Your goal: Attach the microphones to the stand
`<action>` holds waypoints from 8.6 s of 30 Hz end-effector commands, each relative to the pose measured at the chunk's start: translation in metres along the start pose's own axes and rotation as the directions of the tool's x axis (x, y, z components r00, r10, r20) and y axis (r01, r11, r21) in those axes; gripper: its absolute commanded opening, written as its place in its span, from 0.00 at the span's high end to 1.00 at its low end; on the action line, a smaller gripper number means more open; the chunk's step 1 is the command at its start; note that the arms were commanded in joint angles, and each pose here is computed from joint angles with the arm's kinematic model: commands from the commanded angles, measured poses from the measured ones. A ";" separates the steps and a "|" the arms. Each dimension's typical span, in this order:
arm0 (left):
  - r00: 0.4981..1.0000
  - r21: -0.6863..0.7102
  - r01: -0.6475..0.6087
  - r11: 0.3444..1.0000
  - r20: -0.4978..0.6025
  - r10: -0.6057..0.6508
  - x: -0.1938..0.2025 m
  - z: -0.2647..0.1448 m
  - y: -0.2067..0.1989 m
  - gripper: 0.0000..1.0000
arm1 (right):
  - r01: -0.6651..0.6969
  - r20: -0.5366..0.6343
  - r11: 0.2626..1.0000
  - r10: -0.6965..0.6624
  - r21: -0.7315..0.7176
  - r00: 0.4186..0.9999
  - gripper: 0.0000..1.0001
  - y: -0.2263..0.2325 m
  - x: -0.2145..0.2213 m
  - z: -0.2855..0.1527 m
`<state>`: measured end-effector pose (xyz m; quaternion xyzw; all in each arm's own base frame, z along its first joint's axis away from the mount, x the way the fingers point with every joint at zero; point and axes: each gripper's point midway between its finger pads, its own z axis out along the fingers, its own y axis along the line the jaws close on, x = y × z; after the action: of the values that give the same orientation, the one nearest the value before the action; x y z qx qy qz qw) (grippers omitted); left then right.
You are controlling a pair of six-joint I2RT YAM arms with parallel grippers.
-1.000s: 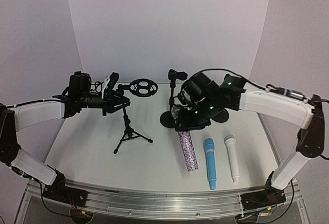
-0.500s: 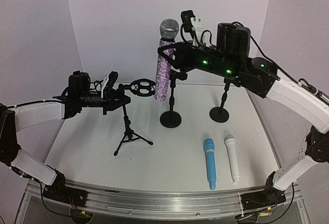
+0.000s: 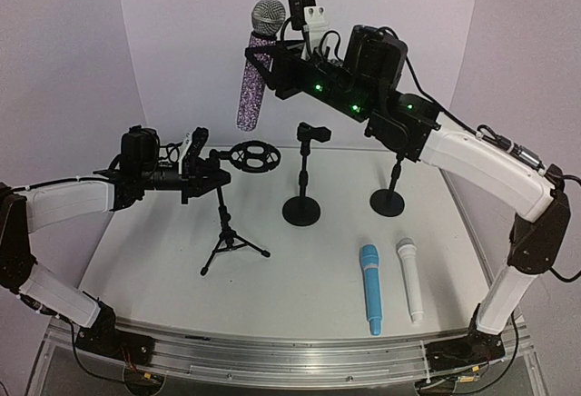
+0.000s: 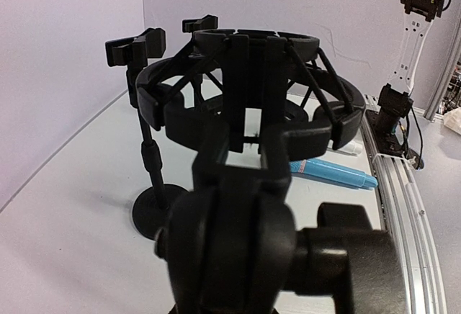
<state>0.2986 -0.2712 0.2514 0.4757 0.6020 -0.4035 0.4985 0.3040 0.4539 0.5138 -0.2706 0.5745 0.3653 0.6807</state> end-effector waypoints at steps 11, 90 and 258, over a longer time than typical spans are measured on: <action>0.999 0.019 -0.029 0.999 0.021 0.029 -0.005 -0.002 -0.005 1.00 | -0.069 0.023 0.992 0.067 0.102 0.997 1.00 -0.020 0.003 -0.015; 0.997 -0.004 0.050 0.999 0.066 -0.050 -0.009 -0.006 -0.001 1.00 | -0.074 -0.359 0.997 0.063 -0.018 0.931 0.45 -0.008 0.197 -0.016; 0.983 -0.096 -0.116 0.989 0.134 0.128 -0.056 -0.070 -0.022 0.31 | 0.157 -0.195 0.848 -0.065 0.506 0.979 0.71 0.019 0.307 -0.075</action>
<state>0.2612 -0.2160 0.3079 0.4559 0.5675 -0.3876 0.5656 0.2647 0.4610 0.1807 -0.1776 0.7031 0.1267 0.6768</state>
